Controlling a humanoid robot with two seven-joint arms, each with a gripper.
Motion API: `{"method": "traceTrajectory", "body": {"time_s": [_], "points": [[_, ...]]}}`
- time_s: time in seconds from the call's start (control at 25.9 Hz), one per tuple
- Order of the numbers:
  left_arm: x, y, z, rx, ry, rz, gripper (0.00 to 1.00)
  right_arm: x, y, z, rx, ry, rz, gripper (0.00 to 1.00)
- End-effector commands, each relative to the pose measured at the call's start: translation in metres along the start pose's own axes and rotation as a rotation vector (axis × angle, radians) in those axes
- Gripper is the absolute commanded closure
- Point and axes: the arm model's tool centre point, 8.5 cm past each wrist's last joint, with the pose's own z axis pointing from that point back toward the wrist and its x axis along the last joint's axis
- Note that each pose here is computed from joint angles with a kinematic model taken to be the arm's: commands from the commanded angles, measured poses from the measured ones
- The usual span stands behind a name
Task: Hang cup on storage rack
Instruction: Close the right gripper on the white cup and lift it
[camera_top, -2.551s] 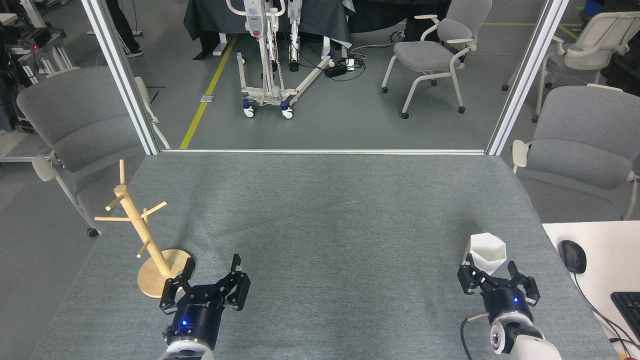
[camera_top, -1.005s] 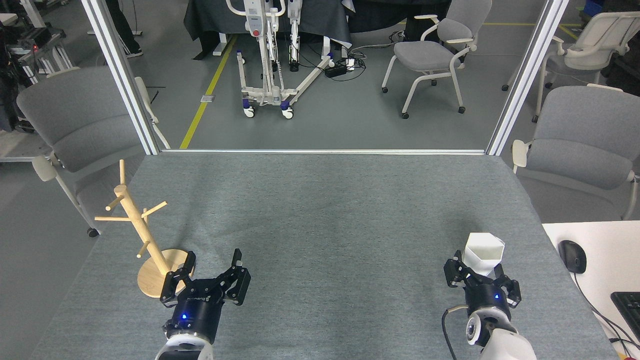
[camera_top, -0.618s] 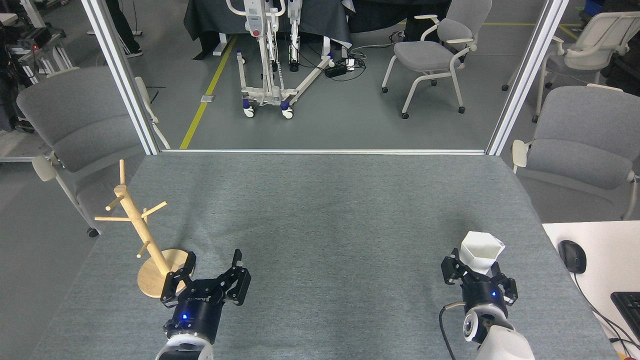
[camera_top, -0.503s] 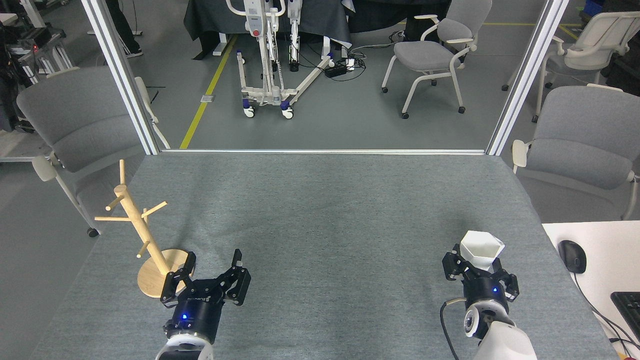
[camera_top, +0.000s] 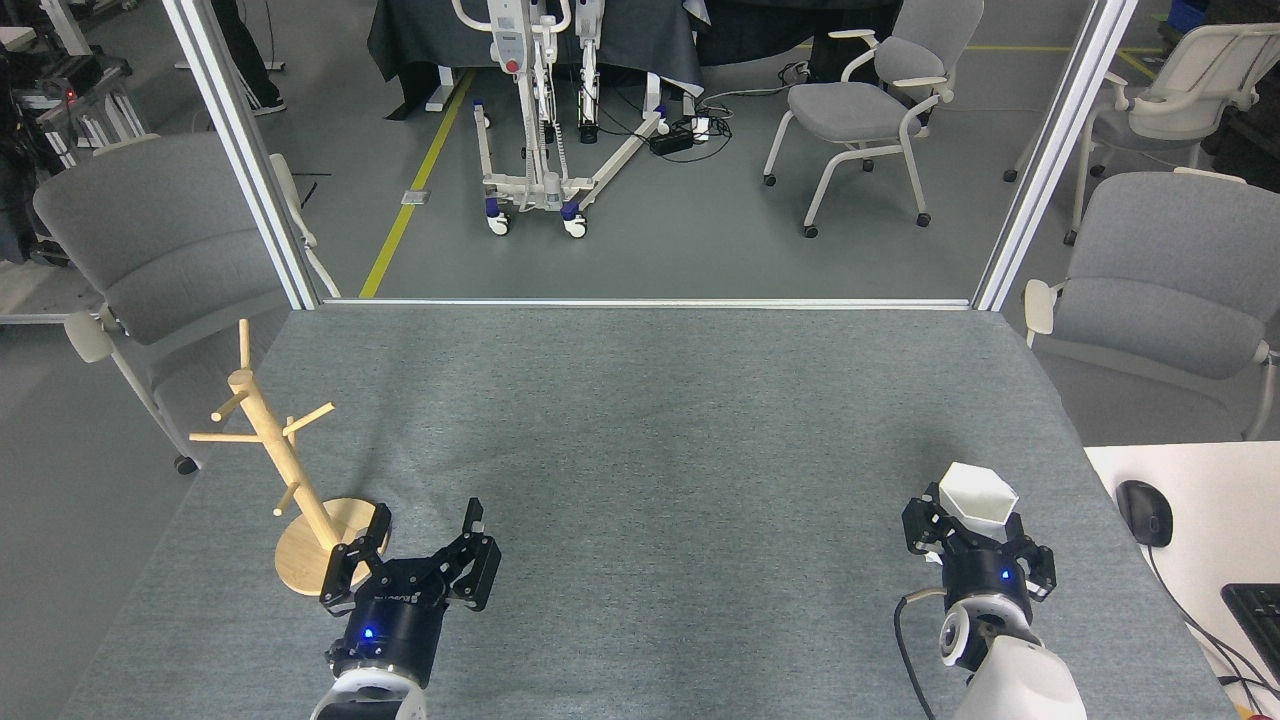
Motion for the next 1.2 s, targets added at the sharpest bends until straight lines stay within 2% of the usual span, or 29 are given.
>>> {"method": "traceTrajectory", "body": {"time_s": [0.0, 0.46, 0.85, 1.16], "points": [[0.0, 0.0, 0.0, 0.0, 0.0, 0.0, 0.0, -0.001, -0.007, -0.004, -0.011, 0.005, 0.001, 0.02], [0.001, 0.0, 0.0, -0.003, 0.004, 0.004, 0.0, -0.004, -0.001, -0.007, 0.019, 0.01, 0.007, 0.02], [0.003, -0.001, 0.0, -0.006, 0.005, 0.011, 0.0, -0.01, -0.01, -0.015, 0.06, 0.015, 0.017, 0.02], [0.003, -0.001, 0.0, -0.007, 0.005, 0.011, 0.0, -0.01, -0.007, -0.016, 0.088, -0.006, 0.018, 0.09]]}}
